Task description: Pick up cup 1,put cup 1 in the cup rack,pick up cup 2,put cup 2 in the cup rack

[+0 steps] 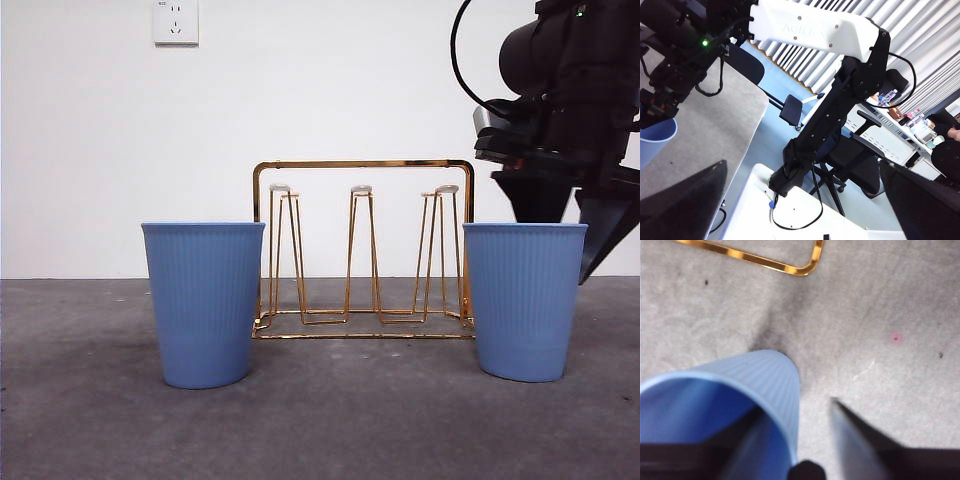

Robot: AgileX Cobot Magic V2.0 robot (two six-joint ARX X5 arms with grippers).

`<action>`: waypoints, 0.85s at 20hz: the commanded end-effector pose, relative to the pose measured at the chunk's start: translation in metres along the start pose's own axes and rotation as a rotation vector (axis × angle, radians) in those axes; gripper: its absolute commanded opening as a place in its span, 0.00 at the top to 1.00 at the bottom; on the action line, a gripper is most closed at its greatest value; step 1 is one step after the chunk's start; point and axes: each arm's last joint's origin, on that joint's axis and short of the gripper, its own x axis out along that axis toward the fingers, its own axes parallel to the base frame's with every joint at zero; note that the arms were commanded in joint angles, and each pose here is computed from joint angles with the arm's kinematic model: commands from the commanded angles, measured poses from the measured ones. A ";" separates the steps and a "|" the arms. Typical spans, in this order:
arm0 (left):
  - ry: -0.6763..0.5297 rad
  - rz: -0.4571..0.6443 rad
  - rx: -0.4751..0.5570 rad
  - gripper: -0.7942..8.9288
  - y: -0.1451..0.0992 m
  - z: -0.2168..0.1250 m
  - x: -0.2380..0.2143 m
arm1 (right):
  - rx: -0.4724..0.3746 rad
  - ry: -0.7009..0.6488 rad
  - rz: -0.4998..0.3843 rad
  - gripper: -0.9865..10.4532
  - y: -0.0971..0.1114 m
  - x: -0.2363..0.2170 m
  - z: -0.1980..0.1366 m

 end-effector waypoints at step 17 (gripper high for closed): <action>-0.206 -0.030 0.056 0.15 -0.016 0.028 0.003 | -0.141 -0.374 0.149 0.93 0.020 -0.115 -0.038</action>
